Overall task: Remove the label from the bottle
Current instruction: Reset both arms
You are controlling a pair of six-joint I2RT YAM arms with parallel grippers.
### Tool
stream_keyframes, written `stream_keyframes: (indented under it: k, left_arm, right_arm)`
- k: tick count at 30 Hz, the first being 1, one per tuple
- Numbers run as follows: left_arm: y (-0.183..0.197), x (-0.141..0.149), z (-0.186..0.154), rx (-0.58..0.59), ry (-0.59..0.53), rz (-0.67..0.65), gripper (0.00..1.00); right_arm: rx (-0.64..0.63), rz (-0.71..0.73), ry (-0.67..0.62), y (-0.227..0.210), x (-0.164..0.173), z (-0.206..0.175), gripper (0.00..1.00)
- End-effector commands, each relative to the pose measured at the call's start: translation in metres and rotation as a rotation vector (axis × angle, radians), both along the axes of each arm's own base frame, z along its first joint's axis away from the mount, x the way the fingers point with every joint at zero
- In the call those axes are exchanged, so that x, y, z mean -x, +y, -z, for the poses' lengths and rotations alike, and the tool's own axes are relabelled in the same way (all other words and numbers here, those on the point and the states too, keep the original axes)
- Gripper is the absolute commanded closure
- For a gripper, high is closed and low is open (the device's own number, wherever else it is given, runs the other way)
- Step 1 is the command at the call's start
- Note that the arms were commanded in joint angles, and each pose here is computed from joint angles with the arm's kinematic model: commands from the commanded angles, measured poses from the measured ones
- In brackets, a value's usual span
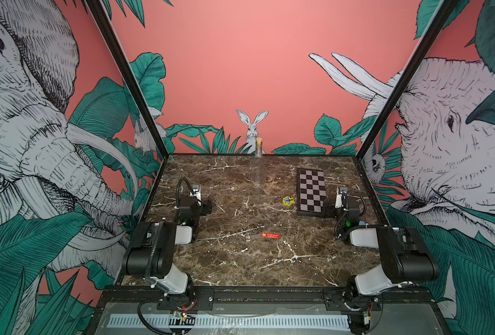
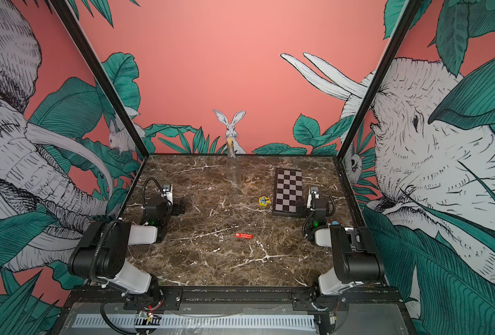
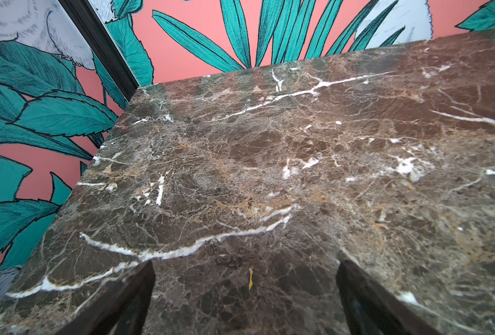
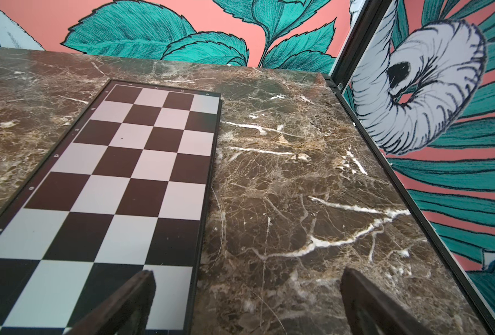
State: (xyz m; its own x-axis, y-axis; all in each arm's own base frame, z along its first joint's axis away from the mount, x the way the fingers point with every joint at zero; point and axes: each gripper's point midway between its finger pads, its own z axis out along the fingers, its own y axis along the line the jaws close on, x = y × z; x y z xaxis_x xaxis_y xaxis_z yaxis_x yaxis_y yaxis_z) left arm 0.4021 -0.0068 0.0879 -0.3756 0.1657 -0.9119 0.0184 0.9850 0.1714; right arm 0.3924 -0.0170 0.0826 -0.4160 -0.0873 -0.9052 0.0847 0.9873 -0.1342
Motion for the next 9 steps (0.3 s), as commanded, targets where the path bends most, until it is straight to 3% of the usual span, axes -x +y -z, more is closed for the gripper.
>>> stream_keyframes:
  k: [1, 9]
  left_arm:
    - [0.0012, -0.0025, -0.0062, 0.018, -0.023, 0.002, 0.00]
    - [0.0012, -0.0022, -0.0073, 0.017, -0.028, 0.006, 0.00]
  right_arm:
    - [-0.011, -0.006, -0.032, 0.0018, -0.0039, -0.0074, 0.01]
    - [-0.011, -0.007, -0.034, 0.0023, -0.0037, -0.0079, 0.01]
